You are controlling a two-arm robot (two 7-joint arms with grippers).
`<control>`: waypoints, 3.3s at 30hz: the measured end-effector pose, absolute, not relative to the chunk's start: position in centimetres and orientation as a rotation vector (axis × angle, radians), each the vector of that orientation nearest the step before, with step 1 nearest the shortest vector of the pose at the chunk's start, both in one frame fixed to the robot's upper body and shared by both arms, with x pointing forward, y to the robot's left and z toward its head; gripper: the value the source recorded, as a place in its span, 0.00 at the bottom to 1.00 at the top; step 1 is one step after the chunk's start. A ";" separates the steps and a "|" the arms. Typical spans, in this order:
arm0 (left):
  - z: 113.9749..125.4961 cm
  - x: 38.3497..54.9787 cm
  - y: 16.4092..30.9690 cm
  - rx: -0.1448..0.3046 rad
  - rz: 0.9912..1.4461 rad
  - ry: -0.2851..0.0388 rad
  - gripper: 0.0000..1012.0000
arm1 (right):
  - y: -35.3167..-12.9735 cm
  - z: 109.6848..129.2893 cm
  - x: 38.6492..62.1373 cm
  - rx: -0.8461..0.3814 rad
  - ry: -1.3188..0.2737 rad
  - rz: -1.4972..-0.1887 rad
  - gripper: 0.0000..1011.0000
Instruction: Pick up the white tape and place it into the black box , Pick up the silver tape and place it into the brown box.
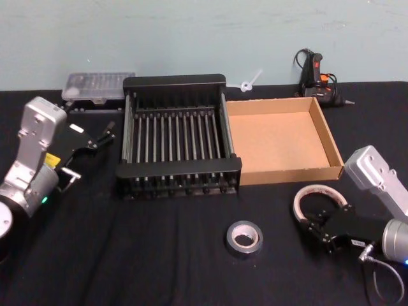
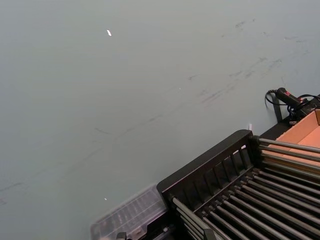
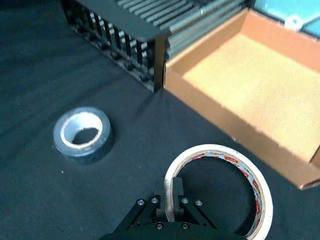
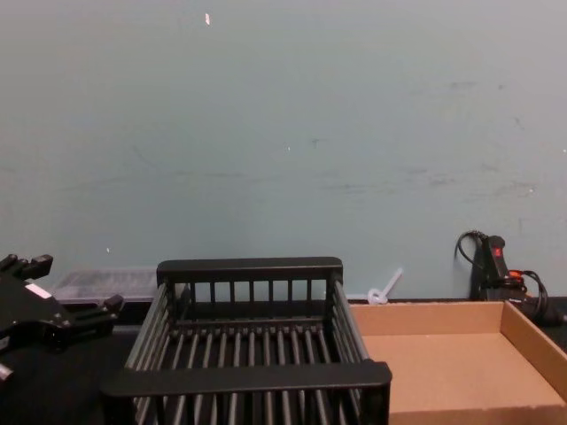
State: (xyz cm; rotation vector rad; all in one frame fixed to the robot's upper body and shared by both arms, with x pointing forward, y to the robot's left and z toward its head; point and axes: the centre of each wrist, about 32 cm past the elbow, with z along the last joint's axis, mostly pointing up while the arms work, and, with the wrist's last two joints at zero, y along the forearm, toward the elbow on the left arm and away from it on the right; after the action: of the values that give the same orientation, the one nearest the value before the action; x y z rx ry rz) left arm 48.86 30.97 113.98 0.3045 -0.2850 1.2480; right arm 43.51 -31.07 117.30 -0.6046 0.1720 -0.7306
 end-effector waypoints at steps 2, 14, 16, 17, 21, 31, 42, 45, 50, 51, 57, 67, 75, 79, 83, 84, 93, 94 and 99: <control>114.0 48.9 31.0 0.304 1.248 -0.285 0.99 | -31.0 117.7 43.4 -0.593 0.147 -0.729 0.10; 114.0 48.9 31.0 0.304 1.248 -0.285 0.99 | -29.7 119.9 44.8 -0.538 0.005 -0.762 0.10; 114.0 48.9 31.0 0.304 1.248 -0.285 0.99 | -29.3 120.1 45.3 -0.529 -0.014 -0.767 0.10; 114.0 48.9 31.0 0.304 1.248 -0.285 0.99 | -29.2 120.2 45.6 -0.525 -0.021 -0.768 0.10; 114.0 48.9 31.0 0.304 1.248 -0.285 0.99 | -28.5 120.5 46.6 -0.507 -0.046 -0.776 0.10; 114.0 48.9 31.0 0.304 1.248 -0.285 0.99 | -26.7 121.1 48.8 -0.464 -0.085 -0.782 0.10; 114.0 48.9 31.0 0.304 1.248 -0.285 0.99 | -24.8 121.6 50.3 -0.441 -0.100 -0.727 0.10; 114.0 48.9 31.0 0.304 1.248 -0.285 0.99 | -24.1 121.8 50.8 -0.435 -0.115 -0.700 0.10; 114.0 48.9 31.0 0.305 1.248 -0.285 0.99 | -23.4 122.1 51.5 -0.429 -0.132 -0.671 0.10; 114.0 48.9 31.0 0.304 1.248 -0.285 0.99 | -23.3 122.2 51.7 -0.428 -0.134 -0.667 0.10; 114.0 48.9 31.0 0.304 1.248 -0.285 0.99 | -22.4 122.4 53.1 -0.428 -0.138 -0.632 0.10; 114.0 48.9 31.0 0.304 1.248 -0.285 0.99 | -20.7 122.2 55.0 -0.443 -0.153 -0.589 0.10; 114.0 48.9 31.0 0.304 1.248 -0.285 0.99 | -19.6 121.9 56.0 -0.446 -0.160 -0.558 0.10; 114.0 48.9 31.0 0.304 1.248 -0.285 0.99 | -19.2 121.7 56.4 -0.445 -0.159 -0.548 0.10; 114.0 48.9 31.0 0.304 1.248 -0.285 0.99 | -18.9 121.5 56.7 -0.442 -0.159 -0.537 0.10; 114.0 48.9 31.0 0.305 1.248 -0.285 0.99 | -18.7 121.5 56.7 -0.441 -0.159 -0.533 0.10; 114.0 48.9 31.0 0.304 1.248 -0.285 0.99 | -18.3 121.3 56.9 -0.429 -0.170 -0.518 0.10; 114.0 48.9 31.0 0.304 1.248 -0.285 0.99 | -18.3 121.3 56.9 -0.429 -0.170 -0.519 0.10; 114.0 48.9 31.0 0.304 1.248 -0.285 0.99 | -18.3 121.3 56.9 -0.430 -0.169 -0.519 0.10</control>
State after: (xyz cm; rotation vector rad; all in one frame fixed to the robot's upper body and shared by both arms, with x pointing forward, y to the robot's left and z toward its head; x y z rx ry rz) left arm 48.86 30.97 113.98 0.3044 -0.2851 1.2479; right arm 56.92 -18.32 121.30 -0.4296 -0.1690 -0.5193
